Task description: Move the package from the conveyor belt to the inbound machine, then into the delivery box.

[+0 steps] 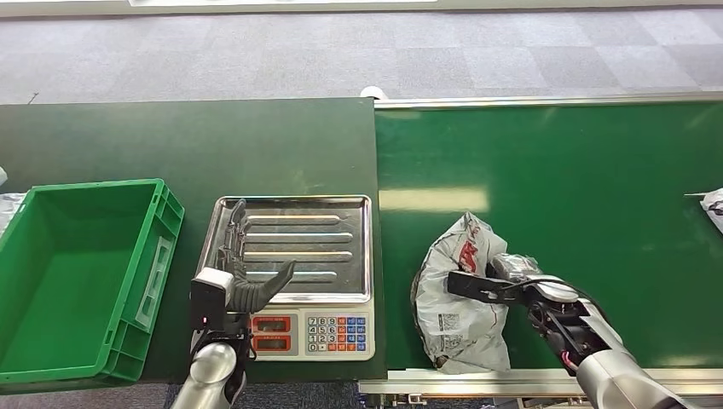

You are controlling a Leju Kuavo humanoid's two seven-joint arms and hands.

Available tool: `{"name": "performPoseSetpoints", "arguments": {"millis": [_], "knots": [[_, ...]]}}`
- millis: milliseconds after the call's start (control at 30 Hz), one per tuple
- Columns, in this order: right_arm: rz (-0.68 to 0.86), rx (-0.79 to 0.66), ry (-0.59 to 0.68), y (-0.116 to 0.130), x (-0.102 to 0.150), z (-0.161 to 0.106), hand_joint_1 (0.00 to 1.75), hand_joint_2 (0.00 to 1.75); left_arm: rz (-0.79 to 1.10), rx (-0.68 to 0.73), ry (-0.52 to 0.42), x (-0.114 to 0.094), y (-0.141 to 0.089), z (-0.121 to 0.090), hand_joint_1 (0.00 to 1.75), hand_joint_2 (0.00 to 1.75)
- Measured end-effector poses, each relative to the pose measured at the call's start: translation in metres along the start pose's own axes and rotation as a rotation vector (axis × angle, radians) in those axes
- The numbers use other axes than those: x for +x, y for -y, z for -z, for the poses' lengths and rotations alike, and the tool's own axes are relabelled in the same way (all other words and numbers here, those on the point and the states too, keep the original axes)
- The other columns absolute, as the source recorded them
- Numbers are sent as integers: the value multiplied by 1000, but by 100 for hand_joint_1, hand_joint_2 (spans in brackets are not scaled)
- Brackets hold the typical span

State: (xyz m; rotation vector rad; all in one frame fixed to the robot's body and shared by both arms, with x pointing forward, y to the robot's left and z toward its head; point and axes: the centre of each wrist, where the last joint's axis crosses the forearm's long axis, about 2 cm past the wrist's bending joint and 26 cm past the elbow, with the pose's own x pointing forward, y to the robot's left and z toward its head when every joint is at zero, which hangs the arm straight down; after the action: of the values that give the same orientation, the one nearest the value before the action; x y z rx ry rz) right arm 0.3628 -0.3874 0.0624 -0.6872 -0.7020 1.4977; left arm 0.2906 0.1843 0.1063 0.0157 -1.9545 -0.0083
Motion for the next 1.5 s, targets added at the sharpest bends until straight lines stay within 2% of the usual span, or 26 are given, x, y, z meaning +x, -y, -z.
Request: {"name": "performPoseSetpoints", "arguments": {"millis": [133, 367, 567, 633, 767, 1000, 1300, 1400, 1500], "knots": [[131, -166, 28, 14, 8, 2, 175, 175, 0, 7, 3, 1, -1, -2, 0, 175], [395, -443, 59, 55, 14, -1, 175, 175, 8, 48, 30, 2, -5, -4, 0, 175], [570, -791, 241, 96, 21, -14, 175, 175, -8, 118, 114, 2, -10, -3, 0, 175], [603, -861, 265, 110, 23, -21, 175, 175, -11, 128, 122, 2, -11, -3, 0, 175], [640, -928, 286, 122, 25, -28, 175, 175, -11, 136, 123, 2, -13, -2, 0, 175], [662, -981, 306, 126, 26, -33, 175, 175, -8, 143, 127, 2, -14, -2, 0, 175], [691, -1154, 378, 135, 28, -41, 175, 175, -17, 164, 148, 3, -14, 2, 0, 175], [705, -1204, 408, 138, 29, -44, 175, 175, -20, 200, 173, 4, -14, 2, 0, 175], [698, -1233, 456, 144, 33, -48, 175, 175, 40, 319, 211, 11, -18, 3, 0, 175]]}}
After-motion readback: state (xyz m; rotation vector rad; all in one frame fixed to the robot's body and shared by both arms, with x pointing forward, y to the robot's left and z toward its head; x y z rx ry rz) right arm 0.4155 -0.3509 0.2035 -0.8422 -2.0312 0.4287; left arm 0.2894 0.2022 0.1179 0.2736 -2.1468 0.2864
